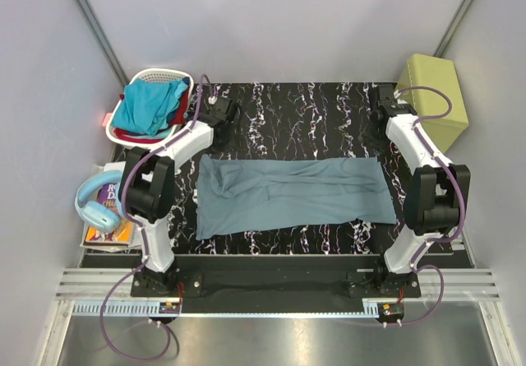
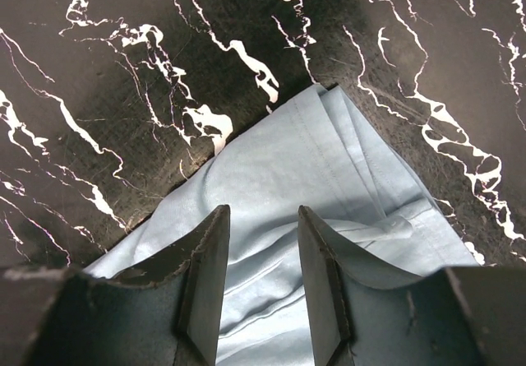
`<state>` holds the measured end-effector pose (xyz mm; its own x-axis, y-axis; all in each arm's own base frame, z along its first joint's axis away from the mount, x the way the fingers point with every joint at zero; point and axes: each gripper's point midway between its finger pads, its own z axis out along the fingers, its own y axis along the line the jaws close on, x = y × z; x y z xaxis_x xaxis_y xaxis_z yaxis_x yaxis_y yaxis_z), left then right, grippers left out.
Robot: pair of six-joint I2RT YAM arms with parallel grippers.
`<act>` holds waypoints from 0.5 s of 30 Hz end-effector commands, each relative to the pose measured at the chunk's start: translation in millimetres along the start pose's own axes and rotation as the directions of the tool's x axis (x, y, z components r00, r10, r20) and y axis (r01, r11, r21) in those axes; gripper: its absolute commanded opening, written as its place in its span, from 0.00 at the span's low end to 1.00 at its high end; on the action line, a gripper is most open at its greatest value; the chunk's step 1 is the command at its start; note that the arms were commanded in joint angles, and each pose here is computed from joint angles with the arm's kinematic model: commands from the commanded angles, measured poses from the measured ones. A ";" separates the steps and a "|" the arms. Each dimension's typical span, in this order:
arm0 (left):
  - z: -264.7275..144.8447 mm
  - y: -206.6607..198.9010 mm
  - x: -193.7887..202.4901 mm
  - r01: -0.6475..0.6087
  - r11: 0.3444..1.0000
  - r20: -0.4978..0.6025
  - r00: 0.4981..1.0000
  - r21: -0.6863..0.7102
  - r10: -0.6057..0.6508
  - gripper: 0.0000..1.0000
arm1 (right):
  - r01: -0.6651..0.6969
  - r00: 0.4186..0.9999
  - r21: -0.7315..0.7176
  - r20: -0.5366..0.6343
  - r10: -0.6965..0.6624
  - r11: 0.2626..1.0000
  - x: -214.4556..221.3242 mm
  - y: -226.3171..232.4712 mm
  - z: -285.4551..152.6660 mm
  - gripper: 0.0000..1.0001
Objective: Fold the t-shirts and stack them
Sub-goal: Fold the other side of the tshirt into a rectangle
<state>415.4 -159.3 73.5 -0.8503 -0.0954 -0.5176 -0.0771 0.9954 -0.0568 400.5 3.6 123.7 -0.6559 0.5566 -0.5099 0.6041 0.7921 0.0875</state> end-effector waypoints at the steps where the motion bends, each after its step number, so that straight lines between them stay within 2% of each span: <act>1: -15.3 -23.4 -20.7 0.021 0.994 0.036 0.999 0.105 -0.025 0.69 | 0.023 1.000 -0.036 0.018 -0.023 0.999 -0.1 8.2 -3.6 0.45; 2: -16.1 -23.4 -18.2 0.020 0.994 0.033 0.999 0.104 -0.023 0.65 | 0.026 1.000 -0.037 0.018 -0.025 0.999 1.2 9.0 -4.5 0.45; 3: -21.8 -24.0 -19.1 0.018 0.994 0.044 0.999 0.107 -0.023 0.56 | 0.026 1.000 -0.032 0.016 -0.025 0.999 2.3 7.4 -3.1 0.45; 6: -26.2 -24.1 -10.6 0.005 0.995 0.048 0.999 0.096 -0.010 0.49 | 0.024 1.000 -0.034 0.014 -0.024 0.999 4.4 7.4 -2.0 0.45; 12: -25.4 -18.8 7.4 0.013 0.996 0.015 1.000 0.085 -0.014 0.48 | 0.026 1.000 -0.037 0.010 -0.026 0.999 6.2 8.3 -2.3 0.45; 15: -30.4 -10.1 11.0 0.014 0.998 0.027 1.000 0.061 -0.015 0.53 | 0.027 1.000 -0.031 0.006 -0.027 0.999 9.7 6.6 -1.8 0.45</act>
<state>392.8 -175.5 70.2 -0.8690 -0.0826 -0.4879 -0.0429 0.9948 -0.0920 396.8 10.1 113.9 -0.6762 0.5433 -0.4976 0.5863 0.8058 0.0830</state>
